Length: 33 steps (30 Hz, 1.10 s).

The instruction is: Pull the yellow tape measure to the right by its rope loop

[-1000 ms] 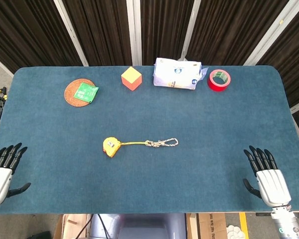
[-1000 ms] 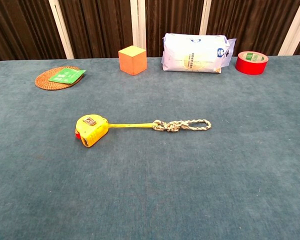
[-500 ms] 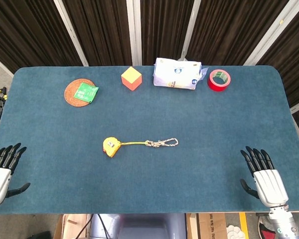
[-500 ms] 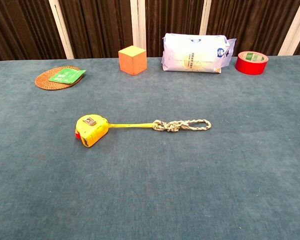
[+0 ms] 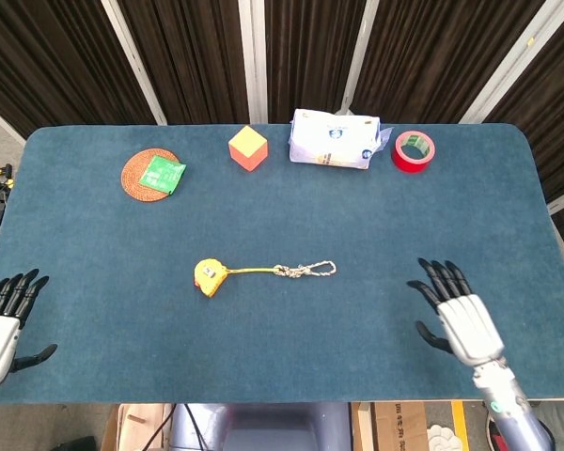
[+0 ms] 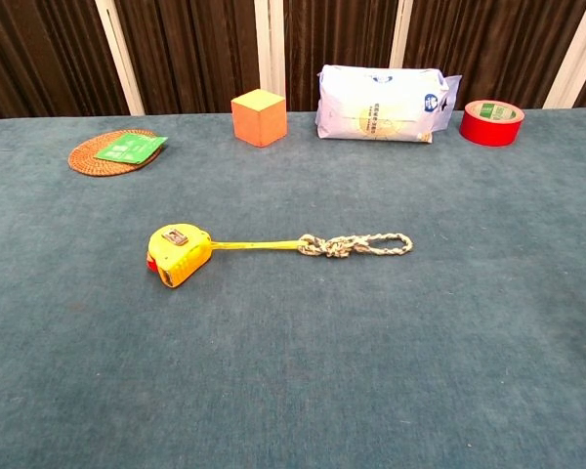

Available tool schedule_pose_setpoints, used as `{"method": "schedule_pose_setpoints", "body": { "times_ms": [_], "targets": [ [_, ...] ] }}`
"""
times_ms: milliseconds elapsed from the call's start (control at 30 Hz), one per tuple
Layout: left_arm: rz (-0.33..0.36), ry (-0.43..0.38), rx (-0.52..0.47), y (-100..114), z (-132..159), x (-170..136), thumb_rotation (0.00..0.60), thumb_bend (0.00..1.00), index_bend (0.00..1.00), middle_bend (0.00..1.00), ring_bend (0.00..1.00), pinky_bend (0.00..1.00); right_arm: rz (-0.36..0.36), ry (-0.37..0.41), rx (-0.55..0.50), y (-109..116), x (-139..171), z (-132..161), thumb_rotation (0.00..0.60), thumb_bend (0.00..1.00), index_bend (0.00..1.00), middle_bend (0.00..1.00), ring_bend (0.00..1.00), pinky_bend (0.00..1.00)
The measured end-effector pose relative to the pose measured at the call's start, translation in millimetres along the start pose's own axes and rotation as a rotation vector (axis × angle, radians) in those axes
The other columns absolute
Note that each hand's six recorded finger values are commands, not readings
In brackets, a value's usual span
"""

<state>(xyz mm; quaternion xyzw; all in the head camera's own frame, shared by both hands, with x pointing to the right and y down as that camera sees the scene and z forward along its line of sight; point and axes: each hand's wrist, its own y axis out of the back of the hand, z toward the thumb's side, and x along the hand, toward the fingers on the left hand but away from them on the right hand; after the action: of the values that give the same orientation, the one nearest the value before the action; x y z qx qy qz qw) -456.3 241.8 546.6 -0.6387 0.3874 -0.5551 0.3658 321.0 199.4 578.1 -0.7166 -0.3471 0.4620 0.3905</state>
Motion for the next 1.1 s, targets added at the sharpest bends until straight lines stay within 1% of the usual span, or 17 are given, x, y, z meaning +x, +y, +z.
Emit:
{"method": "schedule_pose_setpoints", "body": {
  "times_ms": [133, 233, 400, 500, 733, 933, 1100],
  "targets": [
    [0.0, 0.005, -0.004, 0, -1, 1, 0.6, 0.0, 0.0, 0.0, 0.0, 0.0, 0.017, 0.059, 0.009, -4, -36, 22, 0.6, 0.34, 0.37, 0.07, 0.0, 0.0],
    [0.0, 0.002, -0.002, 0, 0, 2, 0.6, 0.0, 0.0, 0.0, 0.0, 0.0, 0.033, 0.094, -0.003, -9, -67, 42, 0.6, 0.35, 0.4, 0.08, 0.0, 0.0],
    [-0.004, -0.004, 0.0, -1, 1, 3, 0.6, 0.0, 0.0, 0.0, 0.0, 0.0, 0.071, 0.111, -0.025, -26, -105, 66, 0.6, 0.35, 0.42, 0.09, 0.0, 0.0],
    [-0.005, -0.002, -0.006, -1, 1, 4, 0.6, 0.0, 0.0, 0.0, 0.0, 0.0, 0.1, 0.099, -0.034, -41, -122, 73, 0.6, 0.35, 0.43, 0.09, 0.0, 0.0],
    [0.001, -0.008, -0.006, -1, 1, 7, 0.6, 0.0, 0.0, 0.0, 0.0, 0.0, 0.167, 0.036, -0.057, -76, -150, 77, 0.6, 0.35, 0.44, 0.09, 0.0, 0.0],
    [-0.007, -0.006, -0.015, -3, 0, 8, 0.6, 0.0, 0.0, 0.0, 0.0, 0.0, 0.201, -0.005, -0.05, -94, -165, 76, 0.6, 0.36, 0.47, 0.1, 0.0, 0.0],
    [-0.013, -0.006, -0.02, -4, 0, 10, 0.6, 0.0, 0.0, 0.0, 0.0, 0.0, 0.213, -0.038, -0.053, -103, -173, 74, 0.6, 0.36, 0.47, 0.1, 0.0, 0.0]
  ]
}}
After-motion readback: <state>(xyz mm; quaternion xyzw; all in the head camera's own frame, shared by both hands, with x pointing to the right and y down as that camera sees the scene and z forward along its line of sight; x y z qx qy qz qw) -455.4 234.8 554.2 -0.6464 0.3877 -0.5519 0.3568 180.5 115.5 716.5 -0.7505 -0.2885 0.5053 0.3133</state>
